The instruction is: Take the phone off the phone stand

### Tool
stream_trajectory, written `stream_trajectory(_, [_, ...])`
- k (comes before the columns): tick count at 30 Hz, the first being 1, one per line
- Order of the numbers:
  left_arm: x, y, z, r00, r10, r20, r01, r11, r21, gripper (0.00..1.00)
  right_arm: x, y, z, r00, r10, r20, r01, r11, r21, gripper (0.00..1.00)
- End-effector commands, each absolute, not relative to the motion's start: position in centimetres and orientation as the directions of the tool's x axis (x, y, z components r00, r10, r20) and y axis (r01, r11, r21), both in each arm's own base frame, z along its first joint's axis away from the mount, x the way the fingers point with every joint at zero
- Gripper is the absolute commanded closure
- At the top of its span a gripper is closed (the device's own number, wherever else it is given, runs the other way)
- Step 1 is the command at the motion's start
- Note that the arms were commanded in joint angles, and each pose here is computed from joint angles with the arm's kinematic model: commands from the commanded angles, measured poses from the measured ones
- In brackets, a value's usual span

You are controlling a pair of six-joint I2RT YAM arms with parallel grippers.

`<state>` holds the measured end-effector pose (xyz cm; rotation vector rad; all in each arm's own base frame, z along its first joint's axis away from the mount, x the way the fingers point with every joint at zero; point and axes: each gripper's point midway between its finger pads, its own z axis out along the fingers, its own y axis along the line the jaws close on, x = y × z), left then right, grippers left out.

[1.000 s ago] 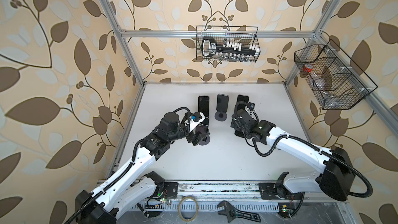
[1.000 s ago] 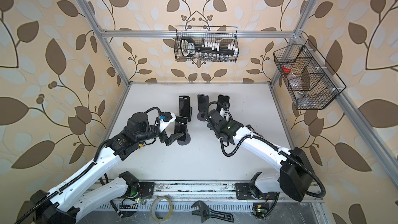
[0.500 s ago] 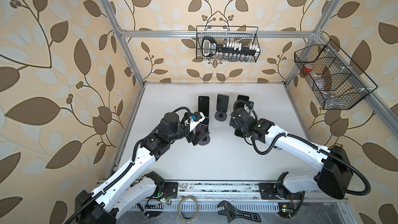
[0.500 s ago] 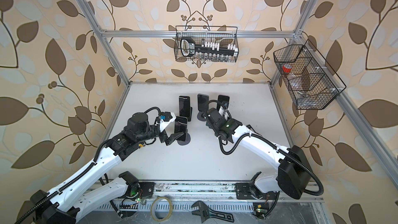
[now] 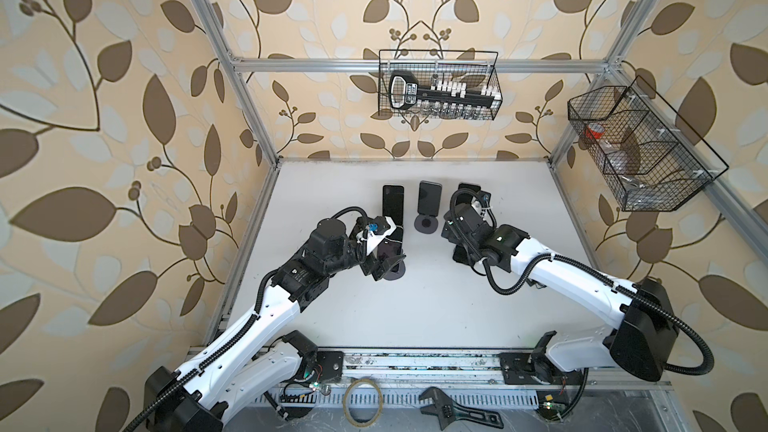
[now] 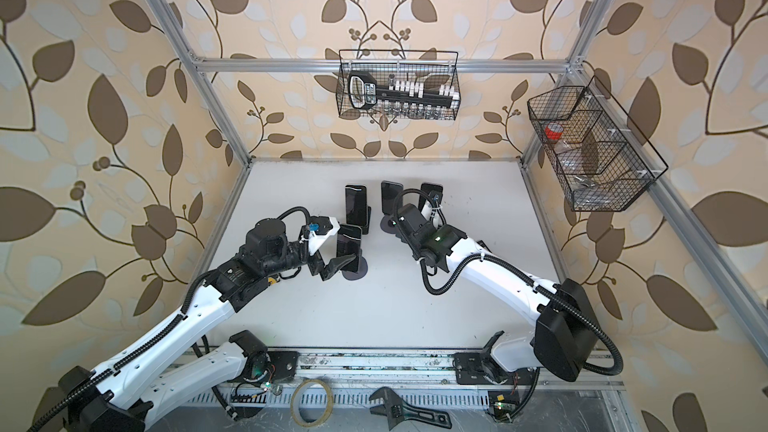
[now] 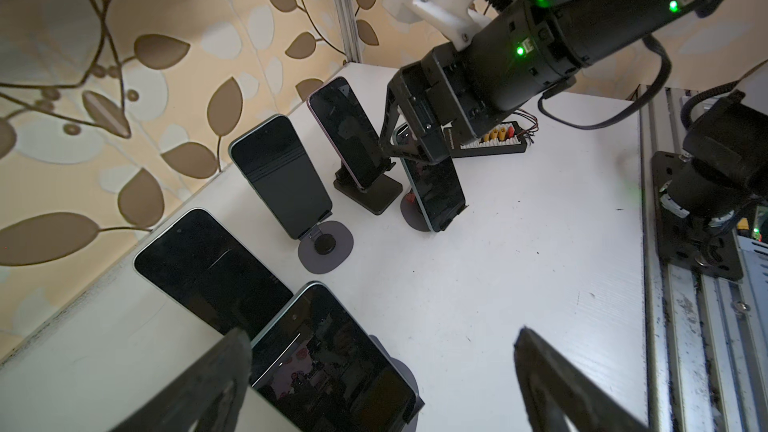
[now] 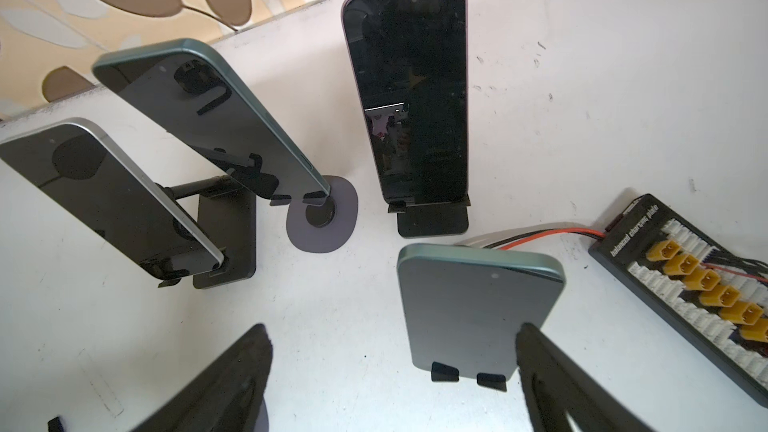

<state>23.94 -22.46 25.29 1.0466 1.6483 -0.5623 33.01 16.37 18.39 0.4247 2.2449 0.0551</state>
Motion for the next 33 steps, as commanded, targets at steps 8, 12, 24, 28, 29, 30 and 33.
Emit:
stream_trajectory(8, [23.6, -23.0, 26.2, -0.028, 0.333, -0.943, 0.862, 0.486, 0.146, 0.02, 32.6, 15.4, 17.9, -0.598, 0.316, -0.737, 0.314, 0.938, 0.148, 0.08])
stream_trajectory(12, [23.6, -23.1, 26.2, -0.03, 0.335, -0.942, 0.864, 0.483, 0.145, 0.02, 32.5, 15.3, 17.5, -0.601, 0.319, -0.733, 0.319, 0.937, 0.146, 0.08])
stream_trajectory(24, [23.6, -23.1, 26.2, -0.037, 0.332, -0.943, 0.866, 0.481, 0.135, 0.02, 32.3, 15.0, 17.7, -0.601, 0.311, -0.736, 0.317, 0.938, 0.138, 0.1])
stream_trajectory(28, [23.5, -23.1, 26.1, -0.039, 0.334, -0.942, 0.867, 0.48, 0.134, 0.02, 32.1, 14.5, 17.3, -0.604, 0.302, -0.738, 0.329, 0.937, 0.114, 0.1])
stream_trajectory(29, [23.5, -23.1, 26.1, -0.04, 0.335, -0.941, 0.867, 0.48, 0.134, 0.02, 32.1, 14.4, 17.2, -0.606, 0.302, -0.736, 0.333, 0.936, 0.11, 0.1])
stream_trajectory(30, [23.5, -23.2, 26.1, -0.039, 0.335, -0.941, 0.867, 0.479, 0.135, 0.02, 32.1, 14.3, 17.0, -0.609, 0.3, -0.734, 0.334, 0.937, 0.106, 0.1])
stream_trajectory(33, [23.4, -23.2, 25.9, -0.041, 0.34, -0.94, 0.869, 0.476, 0.135, 0.02, 32.1, 14.1, 16.6, -0.616, 0.296, -0.73, 0.34, 0.936, 0.093, 0.1])
